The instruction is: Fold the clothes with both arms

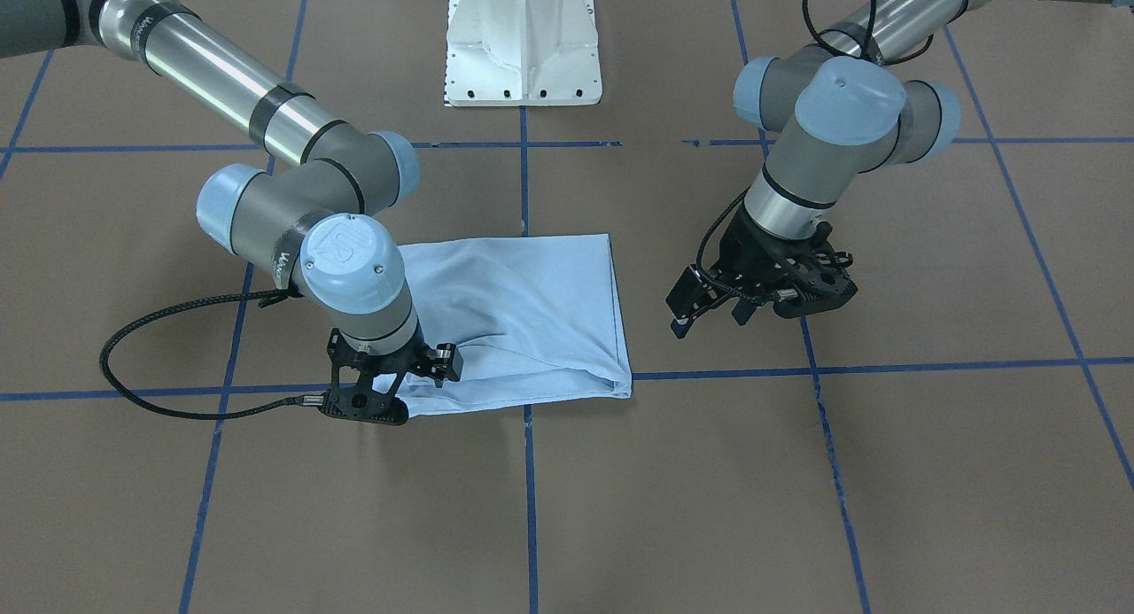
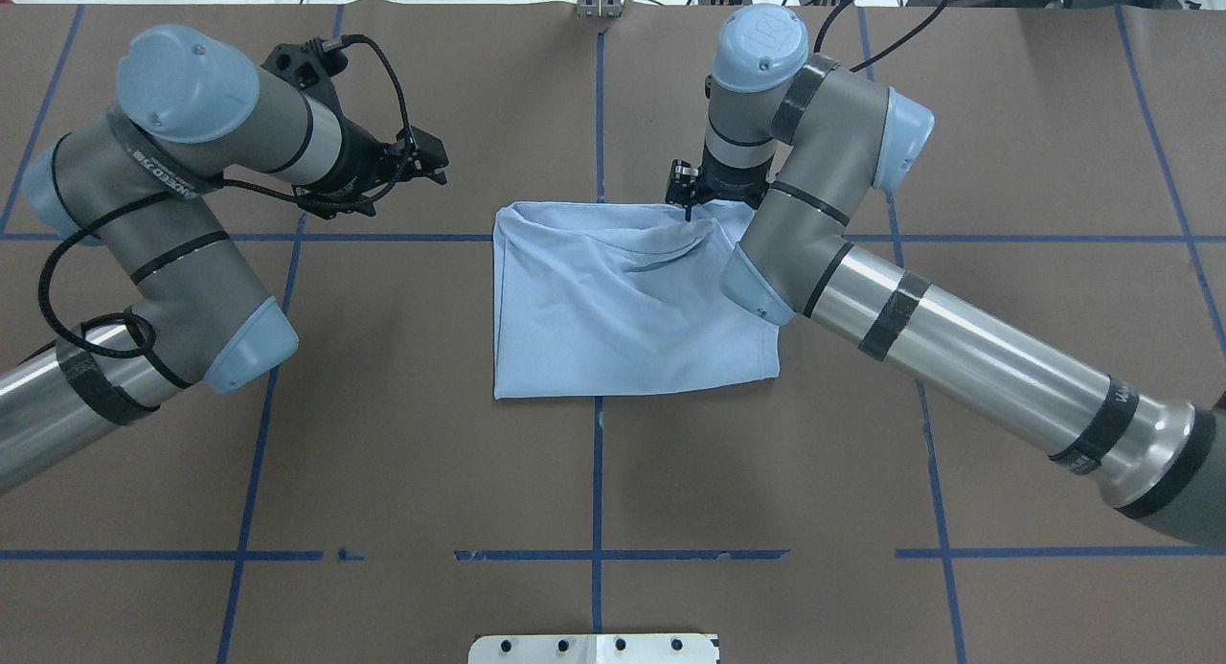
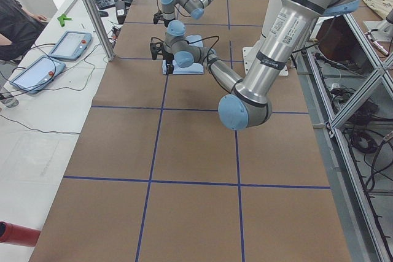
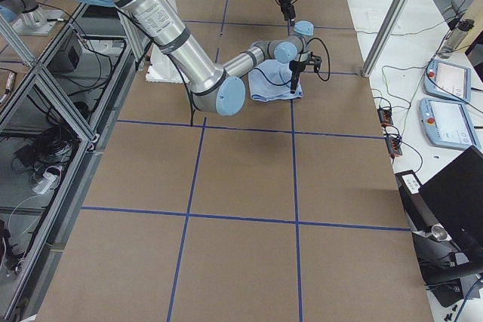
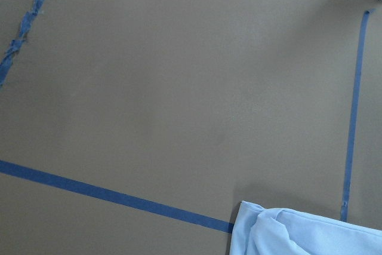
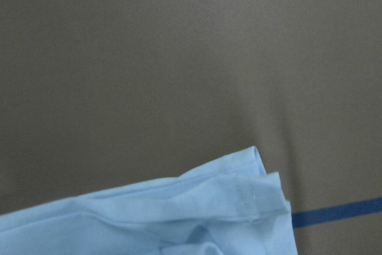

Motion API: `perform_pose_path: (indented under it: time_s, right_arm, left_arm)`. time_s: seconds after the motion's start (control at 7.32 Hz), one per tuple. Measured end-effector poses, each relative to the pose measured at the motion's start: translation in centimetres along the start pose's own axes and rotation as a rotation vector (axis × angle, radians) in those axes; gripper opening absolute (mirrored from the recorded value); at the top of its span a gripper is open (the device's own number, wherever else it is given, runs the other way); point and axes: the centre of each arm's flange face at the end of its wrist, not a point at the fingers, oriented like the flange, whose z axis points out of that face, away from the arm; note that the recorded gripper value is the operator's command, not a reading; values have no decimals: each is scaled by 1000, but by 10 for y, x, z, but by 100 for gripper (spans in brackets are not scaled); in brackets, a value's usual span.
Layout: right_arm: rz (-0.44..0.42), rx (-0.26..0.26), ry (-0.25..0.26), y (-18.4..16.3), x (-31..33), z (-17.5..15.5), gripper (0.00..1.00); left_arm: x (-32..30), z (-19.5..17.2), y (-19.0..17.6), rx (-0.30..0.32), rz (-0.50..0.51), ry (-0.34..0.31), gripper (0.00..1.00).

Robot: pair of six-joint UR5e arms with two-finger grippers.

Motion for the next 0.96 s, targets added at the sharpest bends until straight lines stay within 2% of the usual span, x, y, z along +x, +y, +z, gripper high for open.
perform_pose_path:
  time_s: [0.27,0.55,0.96]
  right_arm:
    - [-32,28,47,-27,20,7,100]
    - [-54,50,67,-51,40,1,100]
    - [-130,92,70,-99,96,-34,100]
  left_arm:
    - [0,0,1,-1,-2,-1,100]
    - [0,1,1,-2,-1,-1,100]
    - [-24,-3,-8,8,53,-22,100]
